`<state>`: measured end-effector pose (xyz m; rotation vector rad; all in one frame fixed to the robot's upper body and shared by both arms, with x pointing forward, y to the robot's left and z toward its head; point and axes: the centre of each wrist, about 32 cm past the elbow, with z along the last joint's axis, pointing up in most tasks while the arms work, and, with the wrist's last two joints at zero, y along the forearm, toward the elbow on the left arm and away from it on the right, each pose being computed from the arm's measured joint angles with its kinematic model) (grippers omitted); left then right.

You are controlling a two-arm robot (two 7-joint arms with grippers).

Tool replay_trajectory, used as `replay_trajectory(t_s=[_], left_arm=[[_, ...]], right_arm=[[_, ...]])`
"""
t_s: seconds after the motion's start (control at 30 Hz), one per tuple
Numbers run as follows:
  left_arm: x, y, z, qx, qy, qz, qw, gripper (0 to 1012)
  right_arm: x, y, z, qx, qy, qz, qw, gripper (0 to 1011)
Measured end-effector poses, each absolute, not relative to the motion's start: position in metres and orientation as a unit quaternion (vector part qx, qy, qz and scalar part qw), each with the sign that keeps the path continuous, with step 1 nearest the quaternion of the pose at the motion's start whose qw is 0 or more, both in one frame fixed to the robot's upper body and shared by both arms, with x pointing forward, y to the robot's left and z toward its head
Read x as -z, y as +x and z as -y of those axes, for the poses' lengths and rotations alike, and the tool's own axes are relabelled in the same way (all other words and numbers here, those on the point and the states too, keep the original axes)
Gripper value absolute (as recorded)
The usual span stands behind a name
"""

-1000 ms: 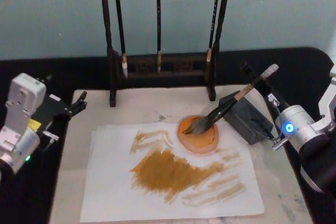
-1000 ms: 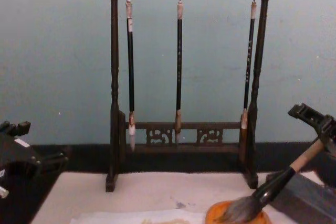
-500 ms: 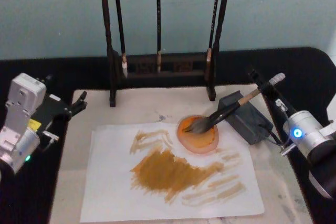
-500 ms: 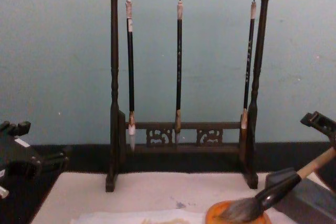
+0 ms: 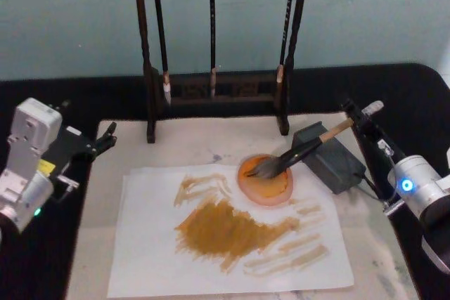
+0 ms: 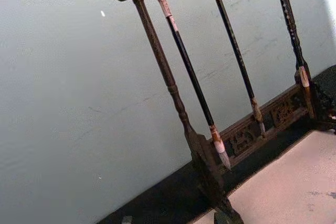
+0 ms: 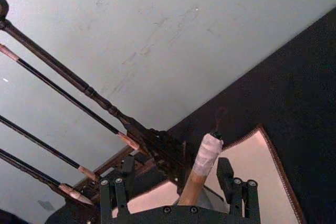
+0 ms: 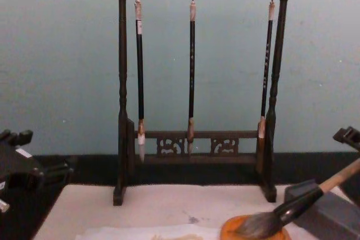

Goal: Pick up the brush from the inkstone, write on the paper, then place the brush back to its original position.

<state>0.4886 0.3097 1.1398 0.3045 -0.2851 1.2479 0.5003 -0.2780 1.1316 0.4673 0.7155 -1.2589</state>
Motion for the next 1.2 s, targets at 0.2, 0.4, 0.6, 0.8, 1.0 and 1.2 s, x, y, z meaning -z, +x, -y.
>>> replay_trajectory(t_s=[0.2, 0.4, 0.6, 0.8, 1.0, 1.2], left_arm=[[-1.140, 0.489, -0.310, -0.580, 0.141, 0.132, 0.791, 1010], [-1.140, 0.489, -0.310, -0.580, 0.141, 0.132, 0.791, 1010], [-1.140, 0.489, -0.310, -0.580, 0.141, 0.132, 0.791, 1009], [-1.140, 0.489, -0.310, -0.580, 0.141, 0.132, 0.791, 1010], [-1.140, 0.489, -0.310, -0.580, 0.141, 0.132, 0.791, 1010], [-1.140, 0.489, -0.310, -0.580, 0.141, 0.132, 0.791, 1010]], right_arm=[[-1.133, 0.493, 0.280, 0.573, 0.206, -0.328, 0.723, 1000], [-1.137, 0.479, 0.283, 0.577, 0.202, -0.328, 0.720, 1000], [-1.141, 0.465, 0.287, 0.586, 0.197, -0.319, 0.718, 1000], [-1.146, 0.450, 0.292, 0.605, 0.185, -0.289, 0.719, 1000], [-1.153, 0.444, 0.294, 0.616, 0.174, -0.245, 0.728, 1000], [-1.159, 0.445, 0.289, 0.619, 0.152, -0.177, 0.750, 1000]])
